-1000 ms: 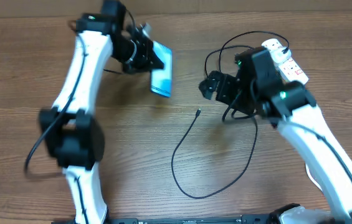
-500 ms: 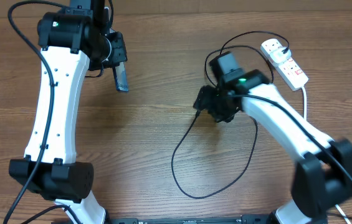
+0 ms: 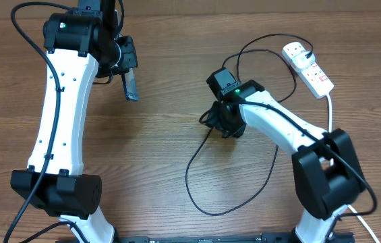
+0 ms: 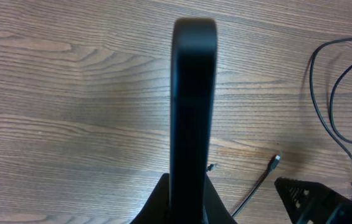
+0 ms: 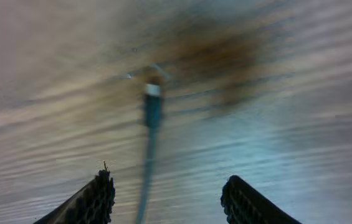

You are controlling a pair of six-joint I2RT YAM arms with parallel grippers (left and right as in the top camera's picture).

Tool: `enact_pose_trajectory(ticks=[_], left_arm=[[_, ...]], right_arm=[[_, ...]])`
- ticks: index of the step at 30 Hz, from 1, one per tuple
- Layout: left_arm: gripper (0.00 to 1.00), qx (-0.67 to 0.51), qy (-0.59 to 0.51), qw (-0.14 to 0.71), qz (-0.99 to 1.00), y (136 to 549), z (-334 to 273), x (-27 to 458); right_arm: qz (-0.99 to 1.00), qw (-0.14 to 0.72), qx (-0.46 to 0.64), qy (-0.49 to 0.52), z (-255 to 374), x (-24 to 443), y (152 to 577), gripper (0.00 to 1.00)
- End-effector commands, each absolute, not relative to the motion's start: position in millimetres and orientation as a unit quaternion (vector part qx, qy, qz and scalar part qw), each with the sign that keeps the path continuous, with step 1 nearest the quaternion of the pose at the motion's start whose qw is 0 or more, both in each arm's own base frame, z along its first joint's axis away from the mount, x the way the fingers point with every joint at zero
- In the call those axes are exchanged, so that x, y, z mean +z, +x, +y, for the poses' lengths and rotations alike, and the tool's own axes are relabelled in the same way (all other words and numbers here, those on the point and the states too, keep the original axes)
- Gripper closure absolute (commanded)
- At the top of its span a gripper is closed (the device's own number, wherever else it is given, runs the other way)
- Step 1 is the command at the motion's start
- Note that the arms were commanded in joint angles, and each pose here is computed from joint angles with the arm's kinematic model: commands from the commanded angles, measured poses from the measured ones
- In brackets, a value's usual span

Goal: Plug charger to phone and switch on socket
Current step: 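Lower the right gripper onto the black cable's USB-C plug and grasp it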

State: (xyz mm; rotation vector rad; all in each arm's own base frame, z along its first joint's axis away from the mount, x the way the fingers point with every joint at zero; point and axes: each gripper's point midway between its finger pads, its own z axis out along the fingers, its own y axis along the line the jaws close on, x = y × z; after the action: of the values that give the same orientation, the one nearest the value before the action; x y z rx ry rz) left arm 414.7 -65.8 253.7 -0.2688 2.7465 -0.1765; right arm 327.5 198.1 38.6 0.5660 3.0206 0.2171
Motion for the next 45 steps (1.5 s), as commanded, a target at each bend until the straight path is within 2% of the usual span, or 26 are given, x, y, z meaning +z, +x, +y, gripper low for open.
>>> enact_pose_trajectory(ticks=[1,5,9,13,22,28,41,45], left_arm=[[0.96,-0.062,-0.101,0.194,0.974,415,-69,258],[0.96,-0.062,-0.101,0.194,0.974,415,-69,258],[0.96,-0.063,-0.104,0.194,0.973,415,-69,258],[0.96,-0.064,-0.104,0.193,0.974,415,-70,258],[0.96,-0.064,-0.104,0.19,0.974,413,-70,257],[0.96,-0.063,-0.104,0.19,0.974,413,-70,257],[0.96,-0.063,-0.104,0.189,0.975,412,-70,257],[0.96,-0.063,-0.104,0.189,0.975,412,-70,257]], right_arm=[[0.985,0.025,0.065,0.161,206,47,338,0.44],[0.989,0.021,0.054,0.135,209,71,348,0.43],[0.99,-0.001,0.037,0.137,208,61,347,0.43],[0.987,-0.018,0.021,0.156,210,41,344,0.51],[0.986,-0.016,-0.004,0.167,212,16,342,0.55],[0.986,-0.023,-0.006,0.167,212,12,339,0.65],[0.985,-0.018,-0.001,0.17,207,-4,341,0.65],[0.99,-0.021,0.025,0.135,214,-4,344,0.65]])
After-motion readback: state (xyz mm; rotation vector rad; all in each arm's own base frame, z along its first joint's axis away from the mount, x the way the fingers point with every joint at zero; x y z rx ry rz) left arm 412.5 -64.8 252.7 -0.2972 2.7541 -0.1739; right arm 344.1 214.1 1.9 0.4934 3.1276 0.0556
